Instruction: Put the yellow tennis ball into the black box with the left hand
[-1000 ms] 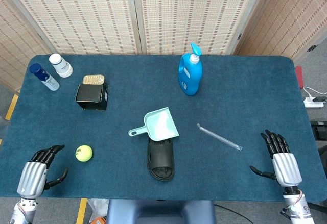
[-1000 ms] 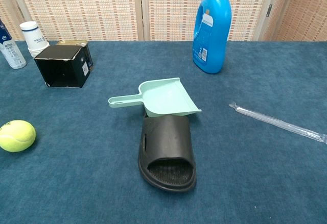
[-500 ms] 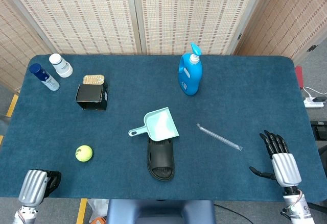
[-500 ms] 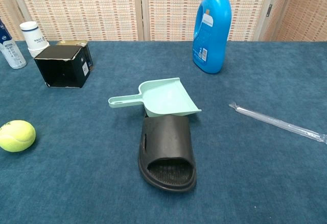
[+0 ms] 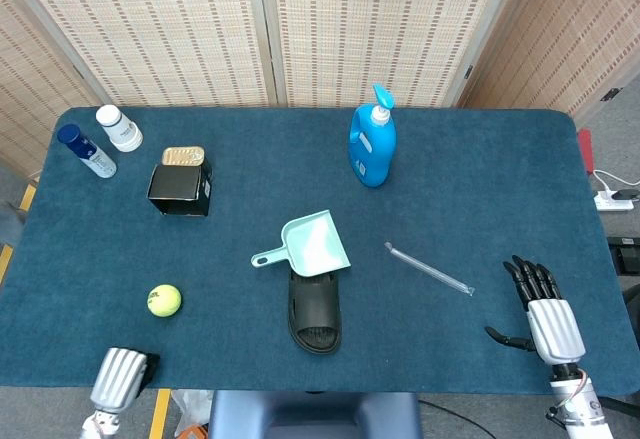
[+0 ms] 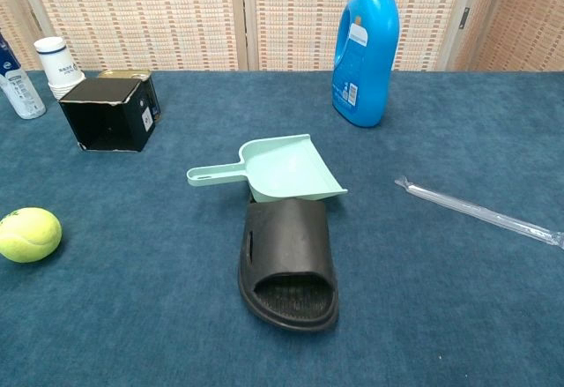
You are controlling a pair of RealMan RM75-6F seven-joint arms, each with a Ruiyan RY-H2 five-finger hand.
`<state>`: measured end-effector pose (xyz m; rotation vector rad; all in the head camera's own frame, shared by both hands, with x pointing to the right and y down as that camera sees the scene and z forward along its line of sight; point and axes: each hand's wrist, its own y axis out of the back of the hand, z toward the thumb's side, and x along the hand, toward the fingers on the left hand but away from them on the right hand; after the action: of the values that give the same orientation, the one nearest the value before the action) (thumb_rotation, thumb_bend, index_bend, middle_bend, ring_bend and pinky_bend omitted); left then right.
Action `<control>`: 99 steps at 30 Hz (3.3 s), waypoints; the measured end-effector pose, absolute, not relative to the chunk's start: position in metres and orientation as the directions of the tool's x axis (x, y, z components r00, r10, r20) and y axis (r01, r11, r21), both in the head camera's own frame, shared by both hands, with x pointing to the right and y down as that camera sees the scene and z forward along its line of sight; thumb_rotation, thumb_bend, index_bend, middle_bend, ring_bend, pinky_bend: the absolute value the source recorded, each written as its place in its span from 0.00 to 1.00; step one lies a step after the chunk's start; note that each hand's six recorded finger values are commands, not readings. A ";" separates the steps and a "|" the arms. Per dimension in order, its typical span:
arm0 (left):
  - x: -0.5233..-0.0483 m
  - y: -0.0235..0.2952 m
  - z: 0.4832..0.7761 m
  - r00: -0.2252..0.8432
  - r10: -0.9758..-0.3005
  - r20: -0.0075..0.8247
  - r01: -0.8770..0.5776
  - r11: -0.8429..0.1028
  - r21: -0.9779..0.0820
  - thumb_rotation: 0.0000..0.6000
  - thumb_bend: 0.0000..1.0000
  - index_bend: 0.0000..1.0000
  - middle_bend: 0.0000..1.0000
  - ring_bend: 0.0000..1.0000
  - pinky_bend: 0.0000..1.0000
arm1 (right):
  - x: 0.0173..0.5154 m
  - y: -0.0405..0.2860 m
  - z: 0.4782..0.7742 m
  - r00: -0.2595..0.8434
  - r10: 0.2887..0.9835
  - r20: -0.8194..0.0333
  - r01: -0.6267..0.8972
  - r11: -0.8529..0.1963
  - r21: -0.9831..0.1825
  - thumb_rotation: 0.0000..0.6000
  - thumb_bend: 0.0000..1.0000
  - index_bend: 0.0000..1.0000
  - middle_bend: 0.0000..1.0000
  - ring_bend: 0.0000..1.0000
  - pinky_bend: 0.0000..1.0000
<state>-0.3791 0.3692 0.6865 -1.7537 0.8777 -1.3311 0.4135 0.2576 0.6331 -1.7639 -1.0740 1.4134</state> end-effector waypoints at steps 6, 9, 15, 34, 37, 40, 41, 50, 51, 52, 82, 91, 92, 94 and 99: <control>-0.369 0.357 0.707 0.220 -0.846 0.486 -0.045 -0.506 -0.861 1.00 0.66 1.00 1.00 1.00 1.00 | 0.415 0.256 0.635 0.088 0.877 -0.472 0.209 -0.479 -0.852 1.00 0.00 0.00 0.00 0.00 0.00; -0.367 0.351 0.712 0.211 -0.847 0.488 -0.043 -0.507 -0.861 1.00 0.66 1.00 1.00 1.00 1.00 | 0.416 0.255 0.635 0.086 0.877 -0.473 0.209 -0.480 -0.852 1.00 0.00 0.00 0.00 0.00 0.00; -0.373 0.342 0.718 0.182 -0.845 0.502 -0.051 -0.518 -0.854 1.00 0.66 1.00 1.00 1.00 1.00 | 0.416 0.255 0.636 0.083 0.876 -0.475 0.210 -0.481 -0.851 1.00 0.00 0.00 0.00 0.00 0.00; -0.354 0.302 0.735 0.144 -0.848 0.510 -0.118 -0.527 -0.842 1.00 0.65 1.00 1.00 1.00 1.00 | 0.418 0.249 0.643 0.062 0.866 -0.496 0.201 -0.497 -0.844 1.00 0.00 0.00 0.00 0.00 0.00; -0.348 0.298 0.736 0.151 -0.847 0.510 -0.122 -0.528 -0.840 1.00 0.65 1.00 1.00 1.00 1.00 | 0.417 0.249 0.643 0.061 0.865 -0.498 0.200 -0.500 -0.843 1.00 0.00 0.00 0.00 0.00 0.00; -0.343 0.293 0.738 0.157 -0.844 0.513 -0.123 -0.532 -0.838 1.00 0.65 1.00 1.00 1.00 1.00 | 0.418 0.249 0.643 0.058 0.864 -0.500 0.201 -0.500 -0.842 1.00 0.00 0.00 0.00 0.00 0.00; -0.341 0.291 0.739 0.159 -0.843 0.514 -0.122 -0.533 -0.837 1.00 0.65 1.00 1.00 1.00 1.00 | 0.418 0.249 0.643 0.058 0.864 -0.500 0.202 -0.500 -0.842 1.00 0.00 0.00 0.00 0.00 0.00; -0.339 0.275 0.754 0.160 -0.832 0.532 -0.077 -0.547 -0.833 1.00 0.65 1.00 1.00 1.00 1.00 | 0.420 0.249 0.643 0.053 0.862 -0.504 0.208 -0.504 -0.839 1.00 0.00 0.00 0.00 0.00 0.00; -0.340 0.274 0.755 0.157 -0.832 0.532 -0.073 -0.547 -0.834 1.00 0.65 1.00 1.00 1.00 1.00 | 0.420 0.249 0.644 0.053 0.861 -0.506 0.207 -0.505 -0.838 1.00 0.00 0.00 0.00 0.00 0.00; -0.342 0.273 0.756 0.151 -0.833 0.533 -0.068 -0.547 -0.835 1.00 0.65 1.00 1.00 1.00 1.00 | 0.420 0.248 0.644 0.054 0.860 -0.507 0.205 -0.507 -0.837 1.00 0.00 0.00 0.00 0.00 0.00; -0.334 0.207 0.775 0.143 -0.835 0.532 -0.087 -0.546 -0.833 1.00 0.66 1.00 1.00 1.00 1.00 | 0.424 0.243 0.650 0.026 0.851 -0.524 0.197 -0.518 -0.832 1.00 0.00 0.00 0.00 0.00 0.00; -0.332 0.179 0.781 0.113 -0.851 0.513 -0.117 -0.524 -0.844 1.00 0.65 1.00 1.00 1.00 1.00 | 0.422 0.242 0.655 0.019 0.844 -0.536 0.185 -0.530 -0.828 1.00 0.00 0.00 0.00 0.00 0.00; -0.332 0.177 0.781 0.109 -0.853 0.510 -0.127 -0.520 -0.844 1.00 0.66 0.99 0.99 1.00 1.00 | 0.422 0.242 0.655 0.018 0.843 -0.537 0.185 -0.531 -0.827 1.00 0.00 0.00 0.00 0.00 0.00; -0.330 0.176 0.784 0.106 -0.850 0.516 -0.138 -0.526 -0.839 1.00 0.65 0.89 0.89 0.90 0.93 | 0.422 0.241 0.656 0.016 0.843 -0.538 0.184 -0.532 -0.827 1.00 0.00 0.00 0.00 0.00 0.00; -0.322 0.176 0.790 0.137 -0.820 0.555 -0.188 -0.572 -0.799 0.90 0.53 0.28 0.20 0.20 0.36 | 0.422 0.240 0.657 0.013 0.841 -0.541 0.182 -0.534 -0.826 1.00 0.00 0.00 0.00 0.00 0.00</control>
<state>-0.3219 0.1756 0.7903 -1.8597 0.9663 -1.4642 0.4222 0.2403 0.6571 -1.7495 -1.0487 1.5624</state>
